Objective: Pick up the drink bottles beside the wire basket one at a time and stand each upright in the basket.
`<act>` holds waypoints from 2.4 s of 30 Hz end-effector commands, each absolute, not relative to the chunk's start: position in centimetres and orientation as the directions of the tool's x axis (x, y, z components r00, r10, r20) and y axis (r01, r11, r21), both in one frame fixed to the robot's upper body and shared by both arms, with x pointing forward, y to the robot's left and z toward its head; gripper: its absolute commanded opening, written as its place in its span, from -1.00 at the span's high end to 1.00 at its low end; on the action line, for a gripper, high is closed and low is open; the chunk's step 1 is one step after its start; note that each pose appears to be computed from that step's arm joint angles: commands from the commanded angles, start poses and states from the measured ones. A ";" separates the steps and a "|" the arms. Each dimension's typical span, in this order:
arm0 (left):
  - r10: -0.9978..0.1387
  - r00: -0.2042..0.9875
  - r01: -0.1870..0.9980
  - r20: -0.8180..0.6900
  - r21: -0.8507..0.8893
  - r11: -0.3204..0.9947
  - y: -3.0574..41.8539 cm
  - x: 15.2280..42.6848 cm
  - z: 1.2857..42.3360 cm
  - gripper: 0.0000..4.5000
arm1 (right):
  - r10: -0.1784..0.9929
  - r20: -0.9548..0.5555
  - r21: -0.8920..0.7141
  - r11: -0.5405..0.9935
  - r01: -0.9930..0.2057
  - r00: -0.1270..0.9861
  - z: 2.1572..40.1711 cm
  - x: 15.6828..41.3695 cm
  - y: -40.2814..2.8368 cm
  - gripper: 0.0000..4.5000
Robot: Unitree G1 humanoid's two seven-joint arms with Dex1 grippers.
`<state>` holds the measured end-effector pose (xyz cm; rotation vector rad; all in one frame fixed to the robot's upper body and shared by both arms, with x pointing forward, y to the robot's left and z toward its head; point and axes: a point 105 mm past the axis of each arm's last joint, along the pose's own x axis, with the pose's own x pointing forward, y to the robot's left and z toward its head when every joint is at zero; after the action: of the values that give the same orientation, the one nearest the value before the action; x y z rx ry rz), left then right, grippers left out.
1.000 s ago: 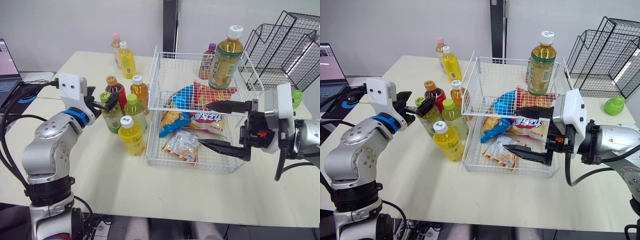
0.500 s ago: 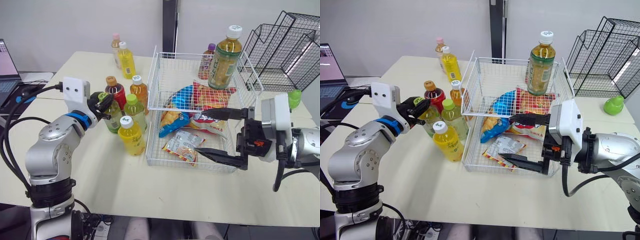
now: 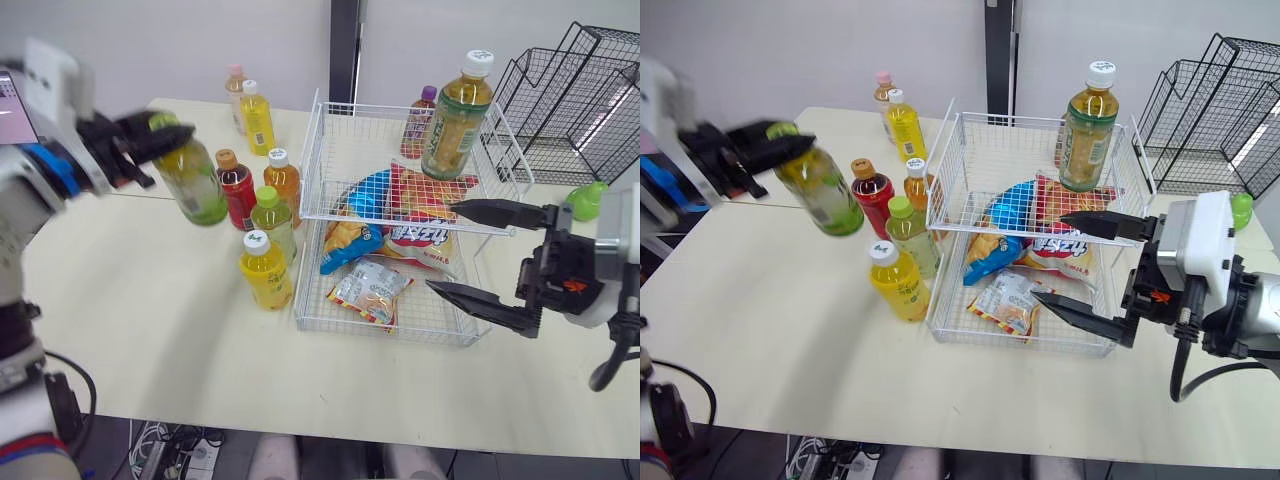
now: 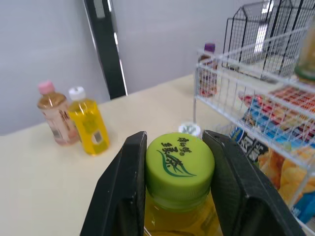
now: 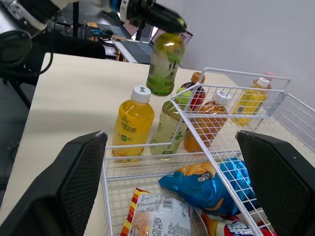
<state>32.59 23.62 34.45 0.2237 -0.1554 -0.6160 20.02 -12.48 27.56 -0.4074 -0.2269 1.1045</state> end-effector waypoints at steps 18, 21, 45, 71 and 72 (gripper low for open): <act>-0.897 0.398 0.840 0.191 0.318 0.440 9.0 34.9 49.3 0.40 | 0.803 0.088 -0.463 0.557 -0.689 0.590 28.8 15.8 -13.8 -1.00; -0.911 0.374 0.855 0.174 0.316 0.411 6.5 36.2 47.9 0.40 | 0.802 0.088 -0.458 0.559 -0.691 0.591 28.8 15.5 -13.9 -1.00; -0.934 0.356 0.888 0.041 0.296 0.351 -1.5 39.8 39.9 0.40 | 0.708 0.161 -0.459 0.670 -0.583 0.687 28.6 17.9 -14.3 -1.00; -0.838 0.542 0.764 0.069 0.374 0.525 13.7 38.1 42.1 -0.98 | 0.749 0.136 -0.437 0.633 -0.639 0.649 28.3 20.4 -15.2 -1.00; -0.812 0.579 0.731 0.077 0.391 0.559 15.1 38.0 41.9 -0.98 | 0.748 0.144 -0.431 0.637 -0.640 0.648 28.4 20.7 -15.3 -1.00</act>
<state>39.32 14.28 39.66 0.3068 -0.1693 -0.9536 20.56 -15.11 27.98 -0.3560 -0.3024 0.8118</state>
